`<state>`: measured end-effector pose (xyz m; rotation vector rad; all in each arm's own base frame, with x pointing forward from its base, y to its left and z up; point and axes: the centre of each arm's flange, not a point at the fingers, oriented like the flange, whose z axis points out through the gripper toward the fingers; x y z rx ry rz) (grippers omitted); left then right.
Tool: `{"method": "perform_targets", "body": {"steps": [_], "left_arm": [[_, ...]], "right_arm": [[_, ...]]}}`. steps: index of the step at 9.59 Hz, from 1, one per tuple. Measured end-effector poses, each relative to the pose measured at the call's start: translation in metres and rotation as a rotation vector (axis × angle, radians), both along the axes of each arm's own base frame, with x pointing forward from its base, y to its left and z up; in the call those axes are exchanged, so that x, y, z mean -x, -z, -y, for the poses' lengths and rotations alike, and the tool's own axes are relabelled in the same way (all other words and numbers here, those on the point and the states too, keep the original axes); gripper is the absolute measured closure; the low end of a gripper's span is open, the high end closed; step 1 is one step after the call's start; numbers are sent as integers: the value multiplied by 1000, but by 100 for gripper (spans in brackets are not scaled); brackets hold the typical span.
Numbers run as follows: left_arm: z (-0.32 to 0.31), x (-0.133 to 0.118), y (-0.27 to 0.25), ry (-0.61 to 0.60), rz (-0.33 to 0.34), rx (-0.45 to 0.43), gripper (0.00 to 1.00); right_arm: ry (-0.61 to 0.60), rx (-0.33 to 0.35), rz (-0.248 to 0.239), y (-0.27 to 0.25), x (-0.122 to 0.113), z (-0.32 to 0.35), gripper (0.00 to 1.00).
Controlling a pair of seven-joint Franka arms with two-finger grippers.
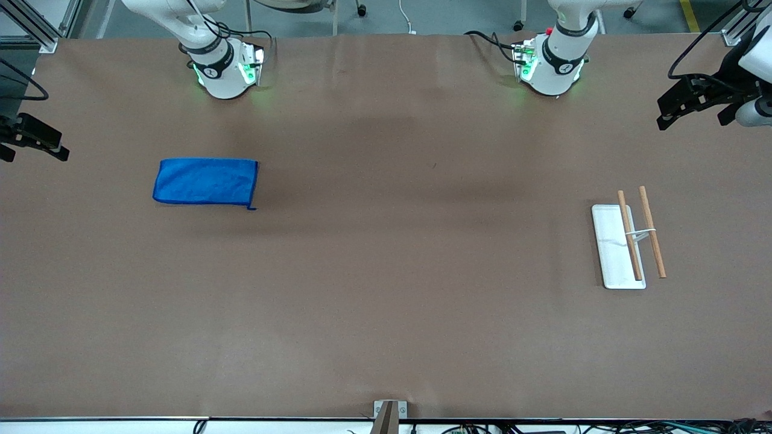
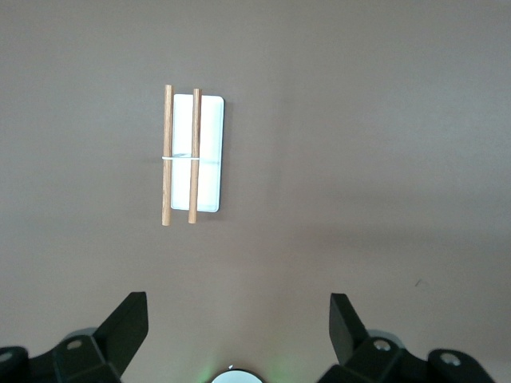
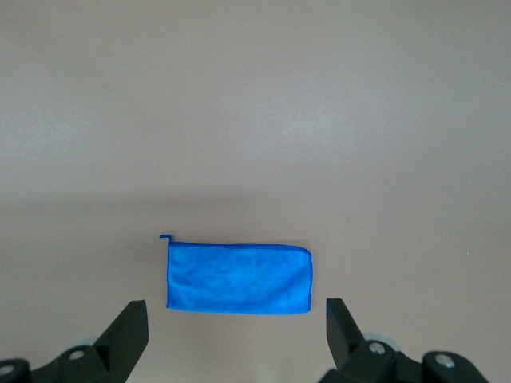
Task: Right arm passes towel to left arm to hang
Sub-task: 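Move the right gripper over the blue towel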
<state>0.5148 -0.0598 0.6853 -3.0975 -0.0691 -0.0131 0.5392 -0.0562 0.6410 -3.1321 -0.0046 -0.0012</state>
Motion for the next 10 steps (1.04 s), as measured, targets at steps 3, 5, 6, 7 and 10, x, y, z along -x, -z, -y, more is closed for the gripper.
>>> {"method": "perform_targets", "body": {"steps": [3,5,6,7,10], "left_arm": [[-1,0,1,-1,-4,0,0],[-1,-1,3,-1,-9,0,0],[0,-2,4,0,-12,10,0],[2,-2,5,2,-18,24,0],[4,-10,17,6,-42,34,0]], "right_arm": [[1,0,0,0,0,1,1],[2,0,0,0,0,1,1],[2,0,0,0,0,1,1],[1,0,0,0,0,1,1],[1,0,1,0,0,1,1]]}}
